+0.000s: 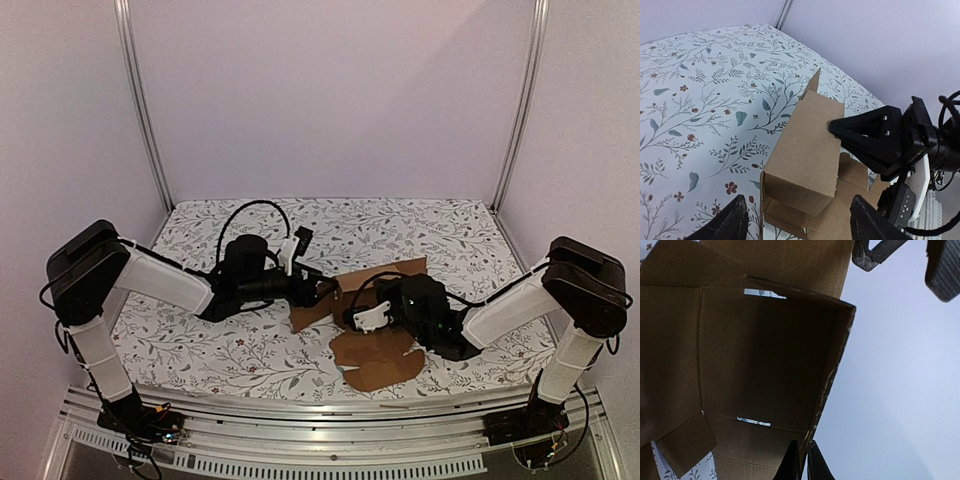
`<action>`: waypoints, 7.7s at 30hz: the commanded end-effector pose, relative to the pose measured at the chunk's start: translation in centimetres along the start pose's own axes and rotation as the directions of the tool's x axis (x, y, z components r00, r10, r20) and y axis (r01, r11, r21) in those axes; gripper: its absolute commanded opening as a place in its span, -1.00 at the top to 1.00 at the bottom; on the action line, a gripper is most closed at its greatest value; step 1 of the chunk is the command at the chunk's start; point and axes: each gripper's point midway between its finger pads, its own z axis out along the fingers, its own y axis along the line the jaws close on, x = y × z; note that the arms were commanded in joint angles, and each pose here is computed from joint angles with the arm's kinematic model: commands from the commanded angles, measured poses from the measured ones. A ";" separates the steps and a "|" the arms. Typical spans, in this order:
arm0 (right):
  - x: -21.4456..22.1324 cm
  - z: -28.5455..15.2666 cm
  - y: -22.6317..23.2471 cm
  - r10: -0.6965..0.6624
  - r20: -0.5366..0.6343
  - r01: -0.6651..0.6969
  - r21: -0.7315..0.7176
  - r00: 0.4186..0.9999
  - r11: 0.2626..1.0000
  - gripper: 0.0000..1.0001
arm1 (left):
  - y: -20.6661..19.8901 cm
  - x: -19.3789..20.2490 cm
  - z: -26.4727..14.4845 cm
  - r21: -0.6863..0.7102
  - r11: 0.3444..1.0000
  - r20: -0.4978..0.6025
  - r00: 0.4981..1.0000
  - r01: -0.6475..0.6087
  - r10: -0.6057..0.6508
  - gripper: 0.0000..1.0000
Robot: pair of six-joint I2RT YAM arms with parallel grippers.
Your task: Fold the paper box
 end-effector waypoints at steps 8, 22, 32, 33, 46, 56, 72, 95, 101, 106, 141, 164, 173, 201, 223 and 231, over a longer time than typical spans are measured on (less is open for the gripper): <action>0.1 -0.8 0.0 0.022 -0.007 -0.022 -0.011 1.000 1.000 0.83 | -0.4 0.7 0.8 -0.087 0.996 -0.061 0.998 -0.037 0.032 -0.27; 0.0 -0.6 -1.0 0.063 -0.015 -0.063 -0.012 0.998 0.998 0.82 | 0.8 3.5 -1.9 -0.274 0.961 -0.302 0.952 -0.042 -0.045 0.13; 0.1 -0.5 -1.5 0.058 -0.044 -0.061 -0.070 0.997 0.996 0.78 | -0.4 4.1 -0.6 -0.187 0.970 -0.373 0.925 -0.155 0.075 1.00; 0.1 -0.5 -1.3 0.040 -0.048 -0.045 -0.115 0.998 0.992 0.73 | -0.3 3.8 -0.5 -0.188 0.965 -0.373 0.922 -0.181 0.100 1.00; 0.0 -10.1 -3.6 0.376 -0.112 -0.302 -0.813 0.920 0.498 -0.40 | 3.0 3.2 -0.9 -0.199 0.817 -0.469 0.785 -0.541 0.405 1.00; 1.9 -3.6 -6.4 0.634 -0.301 -0.515 -0.838 0.712 0.181 -0.37 | 3.1 1.1 -0.2 -0.224 0.779 -0.366 0.791 -0.586 0.490 1.00; 1.9 2.0 -0.3 0.620 -0.524 -0.588 -0.800 0.584 -0.122 -0.14 | 3.0 1.2 1.3 -0.218 0.845 -0.329 0.852 -0.489 0.408 0.90; 2.5 2.9 1.3 0.597 -0.567 -0.613 -0.775 0.567 -0.154 0.04 | 8.8 -3.4 -9.3 -0.421 0.902 -0.044 0.995 -0.099 0.089 -0.01; 2.5 3.2 1.3 0.595 -0.582 -0.625 -0.763 0.555 -0.164 0.03 | 11.2 -0.9 -3.7 -0.338 0.929 -0.215 0.973 -0.149 0.078 0.02; 2.6 3.3 1.4 0.588 -0.597 -0.639 -0.750 0.546 -0.170 0.02 | 8.9 1.7 -0.5 -0.153 0.970 -0.311 0.941 -0.187 0.133 0.08; 2.7 2.1 3.2 0.529 -0.646 -0.641 -0.733 0.550 -0.230 0.02 | -0.2 5.0 6.4 0.161 0.899 -0.283 0.853 -0.407 0.438 -0.14; 2.4 1.3 0.4 0.517 -0.746 -0.558 -0.661 0.420 -0.501 0.03 | 0.8 3.5 9.4 -0.012 0.831 -0.183 0.819 -0.555 0.544 -0.06; 1.9 0.6 0.6 0.497 -0.767 -0.521 -0.641 0.406 -0.564 0.05 | 2.5 3.4 11.6 -0.074 0.844 -0.228 0.833 -0.531 0.504 0.04; 1.1 1.5 -0.2 0.414 -0.882 -0.442 -0.471 0.226 -0.763 0.00 | 2.4 1.2 11.4 -0.276 0.849 -0.049 0.889 -0.450 0.455 0.65; -0.5 2.1 -1.6 0.286 -0.955 -0.292 -0.297 0.081 -0.909 -0.03 | 3.0 0.8 5.9 -0.650 0.709 -0.028 0.940 -0.275 0.339 0.89; -0.2 2.3 -1.0 0.297 -0.951 -0.339 -0.309 0.087 -0.889 0.03 | 2.9 1.4 7.1 -0.557 0.769 -0.042 0.935 -0.314 0.351 0.69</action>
